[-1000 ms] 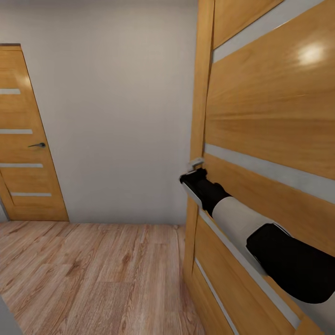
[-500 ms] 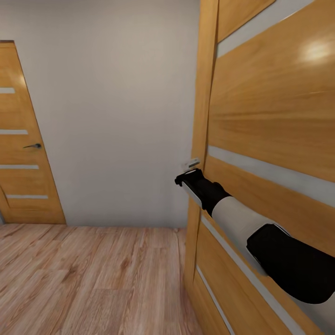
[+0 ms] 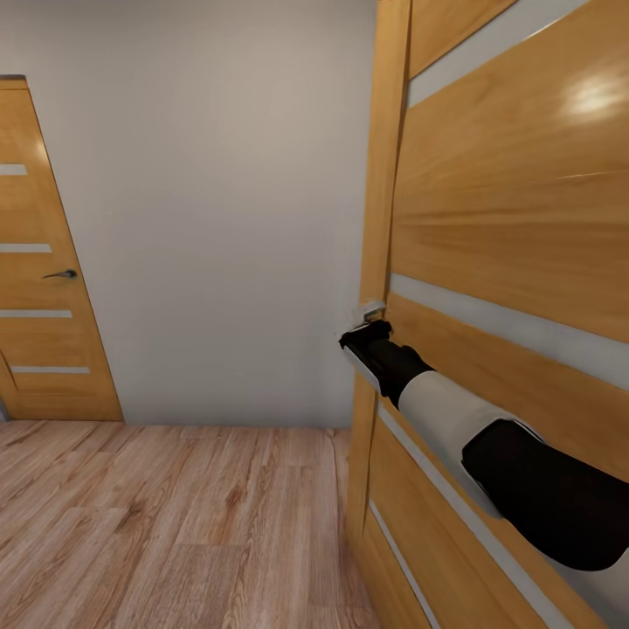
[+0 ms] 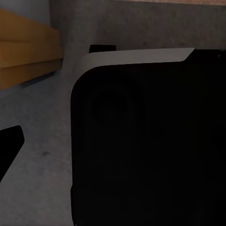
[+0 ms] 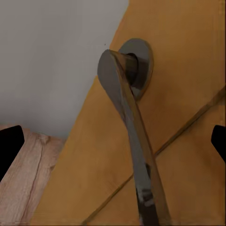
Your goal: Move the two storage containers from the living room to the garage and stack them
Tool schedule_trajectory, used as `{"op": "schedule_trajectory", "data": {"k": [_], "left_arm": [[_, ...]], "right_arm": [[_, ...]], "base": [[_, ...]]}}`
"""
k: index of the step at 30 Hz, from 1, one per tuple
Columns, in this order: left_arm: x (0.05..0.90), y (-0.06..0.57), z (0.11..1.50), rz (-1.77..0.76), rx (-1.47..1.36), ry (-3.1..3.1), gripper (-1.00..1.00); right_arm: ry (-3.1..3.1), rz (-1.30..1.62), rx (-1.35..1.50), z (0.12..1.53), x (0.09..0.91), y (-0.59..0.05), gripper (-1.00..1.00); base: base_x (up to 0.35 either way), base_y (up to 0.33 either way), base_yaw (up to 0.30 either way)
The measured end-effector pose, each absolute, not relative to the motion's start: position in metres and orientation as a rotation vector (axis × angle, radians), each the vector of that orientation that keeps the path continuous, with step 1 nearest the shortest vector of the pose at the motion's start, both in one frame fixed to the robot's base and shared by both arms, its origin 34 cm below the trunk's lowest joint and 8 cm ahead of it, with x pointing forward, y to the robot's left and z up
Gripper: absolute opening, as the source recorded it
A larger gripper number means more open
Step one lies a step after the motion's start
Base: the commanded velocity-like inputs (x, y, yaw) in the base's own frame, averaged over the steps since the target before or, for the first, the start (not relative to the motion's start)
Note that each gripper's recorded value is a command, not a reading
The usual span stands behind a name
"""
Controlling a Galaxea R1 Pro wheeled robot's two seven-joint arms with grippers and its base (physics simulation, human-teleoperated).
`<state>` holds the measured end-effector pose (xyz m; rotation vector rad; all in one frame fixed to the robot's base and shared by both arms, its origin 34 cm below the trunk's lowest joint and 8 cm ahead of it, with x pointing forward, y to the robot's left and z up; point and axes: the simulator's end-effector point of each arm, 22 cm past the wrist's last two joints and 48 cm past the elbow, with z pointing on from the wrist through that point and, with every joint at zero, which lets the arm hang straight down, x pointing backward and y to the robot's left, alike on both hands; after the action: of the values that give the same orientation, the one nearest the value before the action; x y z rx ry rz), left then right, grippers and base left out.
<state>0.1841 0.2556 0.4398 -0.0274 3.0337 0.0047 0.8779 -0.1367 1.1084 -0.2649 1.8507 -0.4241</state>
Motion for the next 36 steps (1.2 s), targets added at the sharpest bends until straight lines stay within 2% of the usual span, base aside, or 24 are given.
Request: {"op": "schedule_trajectory", "data": {"k": [5, 36], "left_arm": [[0.184, 0.256, 0.440, 0.005, -0.027, 3.034, 1.00], [0.184, 0.256, 0.440, 0.005, -0.027, 3.034, 1.00]], "right_arm": [[1.889, -0.520, -0.227, 1.087, 0.877, -0.166, 1.00], [1.945, -0.563, -0.176, 1.066, 0.876, -0.202, 1.00]], "base": [[0.000, 0.000, 0.000], [0.000, 0.000, 0.000]]}}
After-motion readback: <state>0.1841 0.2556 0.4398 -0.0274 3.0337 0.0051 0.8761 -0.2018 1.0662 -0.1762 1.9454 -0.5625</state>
